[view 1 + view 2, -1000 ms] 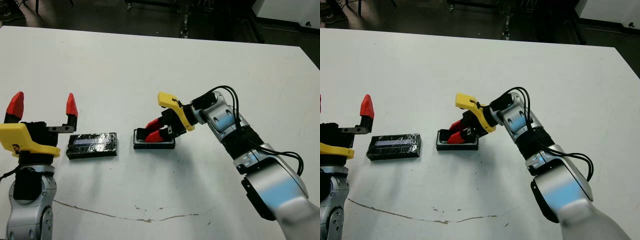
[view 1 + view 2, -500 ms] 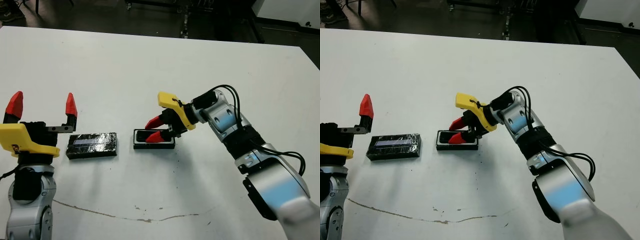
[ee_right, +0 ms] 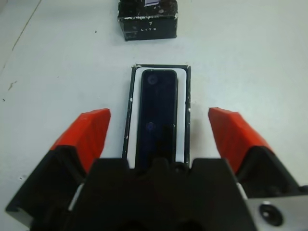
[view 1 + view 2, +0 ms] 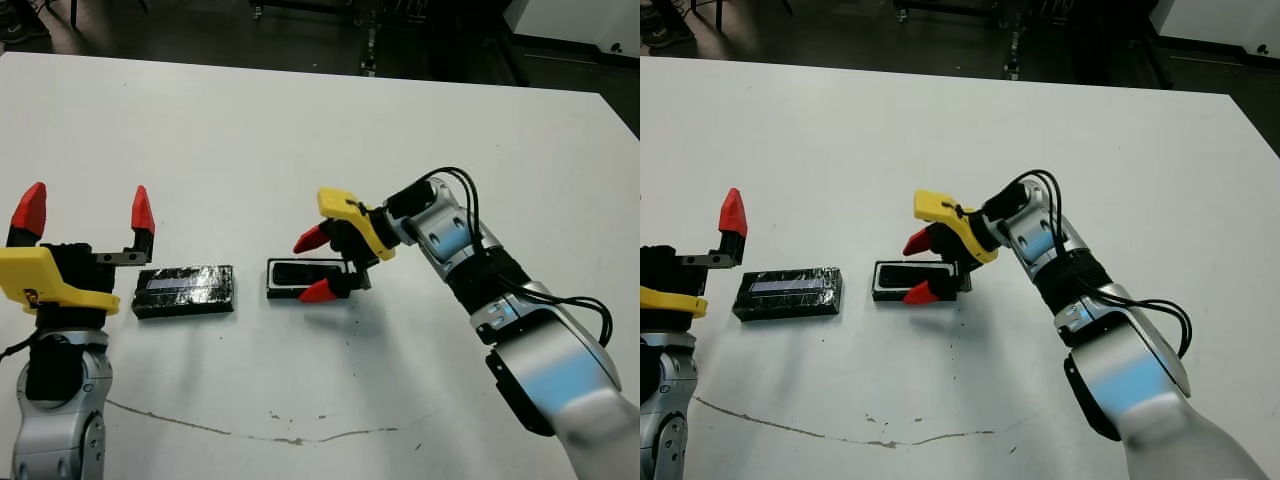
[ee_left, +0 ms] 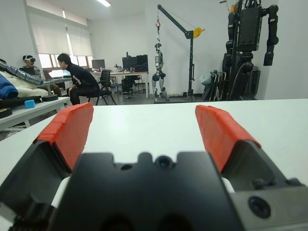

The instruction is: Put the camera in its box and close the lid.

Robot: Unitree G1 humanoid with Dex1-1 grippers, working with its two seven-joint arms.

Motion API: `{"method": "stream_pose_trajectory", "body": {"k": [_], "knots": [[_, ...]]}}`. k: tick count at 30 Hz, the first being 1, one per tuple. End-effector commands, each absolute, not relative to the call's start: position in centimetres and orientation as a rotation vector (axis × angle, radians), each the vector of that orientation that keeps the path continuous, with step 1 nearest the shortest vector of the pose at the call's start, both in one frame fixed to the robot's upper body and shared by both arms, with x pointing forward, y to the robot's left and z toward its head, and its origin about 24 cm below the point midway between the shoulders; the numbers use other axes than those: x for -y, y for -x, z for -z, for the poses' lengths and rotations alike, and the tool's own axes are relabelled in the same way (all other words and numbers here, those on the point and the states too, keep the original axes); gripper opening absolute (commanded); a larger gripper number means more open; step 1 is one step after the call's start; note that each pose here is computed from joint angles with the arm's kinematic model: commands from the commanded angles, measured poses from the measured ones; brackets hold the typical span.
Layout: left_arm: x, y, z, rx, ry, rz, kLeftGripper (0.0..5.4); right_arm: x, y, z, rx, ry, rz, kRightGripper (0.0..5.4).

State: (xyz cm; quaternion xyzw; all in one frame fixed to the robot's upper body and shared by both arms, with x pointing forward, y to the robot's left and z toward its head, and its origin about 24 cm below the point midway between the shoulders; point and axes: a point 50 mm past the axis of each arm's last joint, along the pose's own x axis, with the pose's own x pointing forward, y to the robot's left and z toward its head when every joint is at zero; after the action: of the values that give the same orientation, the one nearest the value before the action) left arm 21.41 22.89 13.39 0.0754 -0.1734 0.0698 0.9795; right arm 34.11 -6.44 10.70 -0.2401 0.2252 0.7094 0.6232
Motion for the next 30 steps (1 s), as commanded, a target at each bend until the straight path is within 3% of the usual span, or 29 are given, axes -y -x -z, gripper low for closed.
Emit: {"method": "stream_pose_trajectory", "body": {"k": [1,13,21,25,30], "knots": [[-23.0,-21.3,-13.0,0.329,-0.155,-0.146,5.40,7.0,-34.7,-11.6,-0.492,0.526,-1.612,5.38],[-23.0,-21.3,-13.0,0.325,-0.152,-0.147,5.40,7.4,-36.0,-15.6,-0.317,0.428,-1.496,5.38],[-23.0,-21.1,-12.9,0.325,-0.144,-0.148,5.40,7.9,-35.2,-18.3,-0.084,0.255,-1.314,5.18],[-22.9,-21.2,-12.9,0.324,-0.140,-0.144,5.40,7.7,-34.2,-18.7,0.052,0.375,-1.198,4.58],[-22.8,-21.1,-13.0,0.322,-0.138,-0.145,5.40,7.6,-32.9,-18.1,0.126,0.607,-1.101,3.78]]}}
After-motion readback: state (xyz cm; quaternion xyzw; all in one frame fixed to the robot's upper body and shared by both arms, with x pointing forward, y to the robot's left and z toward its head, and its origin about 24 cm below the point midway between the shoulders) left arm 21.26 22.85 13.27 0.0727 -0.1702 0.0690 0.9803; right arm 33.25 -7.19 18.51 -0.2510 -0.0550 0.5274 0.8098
